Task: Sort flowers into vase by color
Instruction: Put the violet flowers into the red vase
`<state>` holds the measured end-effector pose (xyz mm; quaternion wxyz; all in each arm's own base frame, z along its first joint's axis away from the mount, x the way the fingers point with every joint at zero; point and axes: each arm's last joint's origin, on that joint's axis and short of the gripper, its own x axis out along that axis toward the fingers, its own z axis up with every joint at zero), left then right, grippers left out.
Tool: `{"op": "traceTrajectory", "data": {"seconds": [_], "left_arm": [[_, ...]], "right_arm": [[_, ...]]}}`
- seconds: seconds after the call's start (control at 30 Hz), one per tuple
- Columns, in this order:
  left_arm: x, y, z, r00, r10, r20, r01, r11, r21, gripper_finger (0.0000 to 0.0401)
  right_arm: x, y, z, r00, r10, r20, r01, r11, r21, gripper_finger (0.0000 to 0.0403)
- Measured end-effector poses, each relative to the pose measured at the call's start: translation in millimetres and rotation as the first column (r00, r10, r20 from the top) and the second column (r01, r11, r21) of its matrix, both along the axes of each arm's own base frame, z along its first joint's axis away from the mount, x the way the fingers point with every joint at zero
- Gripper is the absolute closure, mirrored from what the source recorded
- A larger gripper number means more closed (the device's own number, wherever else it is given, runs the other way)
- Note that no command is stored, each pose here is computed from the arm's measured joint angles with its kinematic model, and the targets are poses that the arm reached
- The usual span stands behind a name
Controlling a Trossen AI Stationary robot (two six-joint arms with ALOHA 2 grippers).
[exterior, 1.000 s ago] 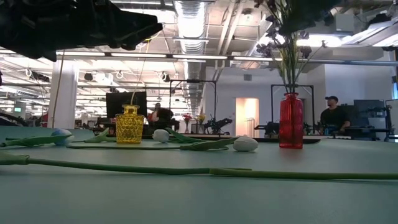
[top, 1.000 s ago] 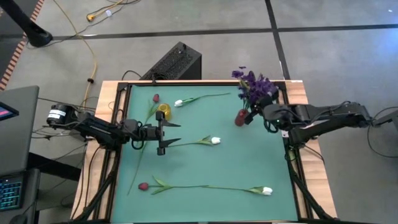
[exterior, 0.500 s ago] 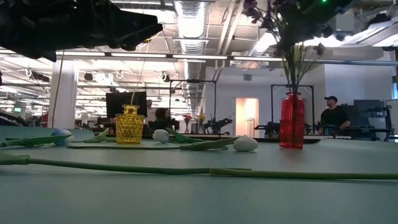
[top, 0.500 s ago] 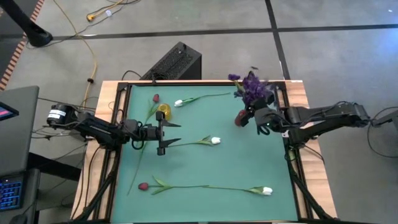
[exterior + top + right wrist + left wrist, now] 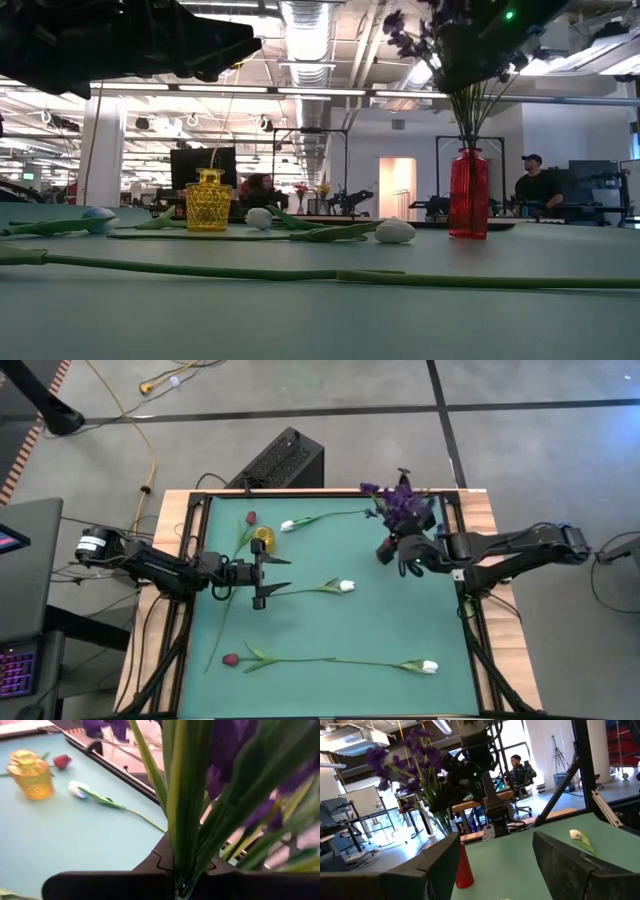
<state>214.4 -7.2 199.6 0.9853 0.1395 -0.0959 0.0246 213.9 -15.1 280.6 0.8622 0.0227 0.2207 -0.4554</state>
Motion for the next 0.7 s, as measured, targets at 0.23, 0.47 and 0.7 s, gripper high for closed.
{"op": "traceTrajectory", "data": {"seconds": [0.23,0.47,0.7], "left_arm": [[0.0,-0.1,-0.1,1.000,0.000,-0.001,0.000,1.000,0.000,0.0161],[0.0,0.0,-0.2,1.000,0.000,-0.003,0.000,1.000,0.000,0.0161],[0.3,0.0,-1.4,1.000,0.000,-0.015,0.000,1.000,0.001,0.0161]], "right_arm": [[8.8,-5.7,-11.6,0.999,-0.015,-0.039,0.016,1.000,0.027,0.0364],[15.5,-8.0,-20.5,0.997,-0.020,-0.080,0.023,0.999,0.033,0.0364],[15.6,-7.7,-21.3,0.996,-0.014,-0.087,0.017,0.999,0.038,0.0364]]}}
